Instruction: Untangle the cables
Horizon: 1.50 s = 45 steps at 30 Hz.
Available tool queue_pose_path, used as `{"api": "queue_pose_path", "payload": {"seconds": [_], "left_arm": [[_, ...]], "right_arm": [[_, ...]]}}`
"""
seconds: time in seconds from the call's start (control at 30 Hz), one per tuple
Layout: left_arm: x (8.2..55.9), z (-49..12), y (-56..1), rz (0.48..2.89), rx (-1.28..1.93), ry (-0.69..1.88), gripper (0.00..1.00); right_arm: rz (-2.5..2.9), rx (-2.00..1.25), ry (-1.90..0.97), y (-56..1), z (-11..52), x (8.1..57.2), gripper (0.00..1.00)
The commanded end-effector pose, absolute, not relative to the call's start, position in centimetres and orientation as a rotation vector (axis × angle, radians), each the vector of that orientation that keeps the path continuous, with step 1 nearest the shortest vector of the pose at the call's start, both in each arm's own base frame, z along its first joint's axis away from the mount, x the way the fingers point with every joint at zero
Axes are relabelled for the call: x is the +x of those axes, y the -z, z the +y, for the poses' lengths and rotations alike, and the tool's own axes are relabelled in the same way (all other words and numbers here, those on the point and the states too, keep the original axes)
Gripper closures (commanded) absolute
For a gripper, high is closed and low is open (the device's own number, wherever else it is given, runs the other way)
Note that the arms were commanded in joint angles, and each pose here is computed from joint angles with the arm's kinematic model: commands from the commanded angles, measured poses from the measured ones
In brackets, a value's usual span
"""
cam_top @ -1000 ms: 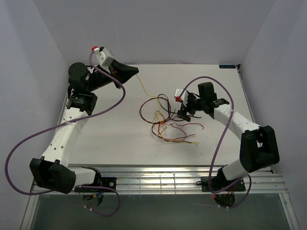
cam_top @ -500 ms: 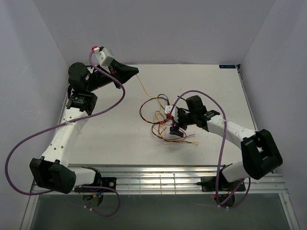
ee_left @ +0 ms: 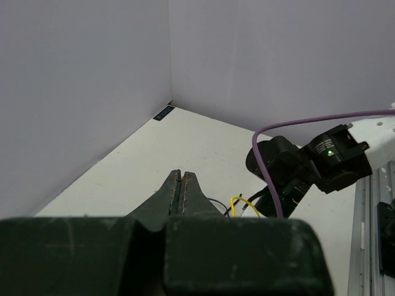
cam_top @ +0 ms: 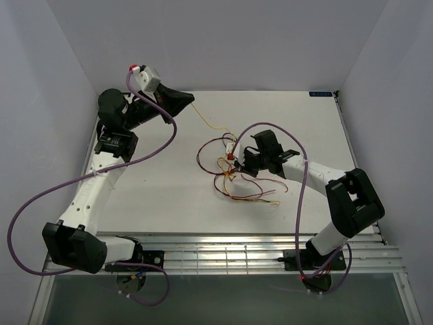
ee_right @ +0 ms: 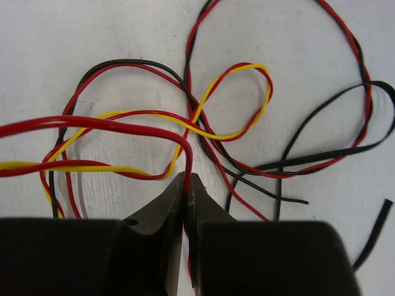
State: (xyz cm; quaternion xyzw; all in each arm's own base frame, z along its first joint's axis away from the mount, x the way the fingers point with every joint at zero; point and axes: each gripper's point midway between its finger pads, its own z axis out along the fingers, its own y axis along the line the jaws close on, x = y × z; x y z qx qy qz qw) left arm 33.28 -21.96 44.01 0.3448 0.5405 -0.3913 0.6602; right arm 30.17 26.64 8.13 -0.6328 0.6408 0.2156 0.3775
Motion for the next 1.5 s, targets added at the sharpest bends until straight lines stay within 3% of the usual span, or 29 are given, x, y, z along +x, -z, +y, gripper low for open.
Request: {"api": "queue_pose_path", "payload": {"seconds": [0.0, 0.2, 0.27, 0.33, 0.37, 0.43, 0.47, 0.57, 0.63, 0.77, 1.07, 1.3, 1.47], "left_arm": [[33.6, -20.9, -44.2, 1.240, 0.703, 0.819, 1.00], [38.0, -15.8, -39.2, 1.441, 0.249, 0.634, 1.00], [39.3, -13.3, -35.9, 1.526, 0.056, 0.546, 0.92], [40.1, -11.5, -33.5, 1.571, -0.061, 0.488, 0.80], [40.5, -10.1, -32.0, 1.605, -0.143, 0.435, 0.67], [40.5, -9.2, -29.9, 1.659, -0.246, 0.432, 0.53], [40.5, -8.6, -28.7, 1.690, -0.289, 0.409, 0.38], [40.0, -8.3, -26.4, 1.749, -0.357, 0.410, 0.31], [39.5, -8.6, -25.0, 1.785, -0.379, 0.436, 0.17], [38.1, -11.3, -24.3, 1.822, -0.335, 0.619, 0.02], [32.7, -20.5, -25.8, 1.779, -0.216, 1.355, 0.02], [31.9, -26.4, -27.9, 1.778, -0.171, 1.527, 0.02], [32.4, -28.3, -25.7, 1.860, -0.248, 1.569, 0.02]], "right_arm": [[1.568, -1.507, -0.408, -12.1, 26.6, 32.2, 0.92], [1.553, -1.205, -0.165, -18.6, 24.3, 35.5, 0.92], [1.544, -1.136, -0.128, -20.6, 23.7, 35.9, 0.92], [1.521, -1.055, -0.093, -23.4, 23.0, 36.4, 0.92], [1.511, -1.048, -0.091, -24.2, 23.0, 36.4, 0.92], [1.499, -1.055, -0.083, -26.1, 22.8, 36.2, 0.92], [1.499, -1.054, -0.082, -26.6, 22.8, 36.2, 0.92], [1.501, -1.058, -0.082, -28.0, 22.7, 35.9, 0.92], [1.513, -1.055, -0.089, -29.0, 22.7, 35.7, 0.92], [1.524, -1.079, -0.078, -29.5, 22.8, 35.3, 0.92], [1.589, -1.084, -0.025, -28.6, 22.8, 35.3, 0.92], [1.588, -1.082, -0.044, -28.5, 23.7, 34.9, 0.92], [1.591, -1.030, -0.047, -29.0, 23.8, 34.9, 0.92]]}}
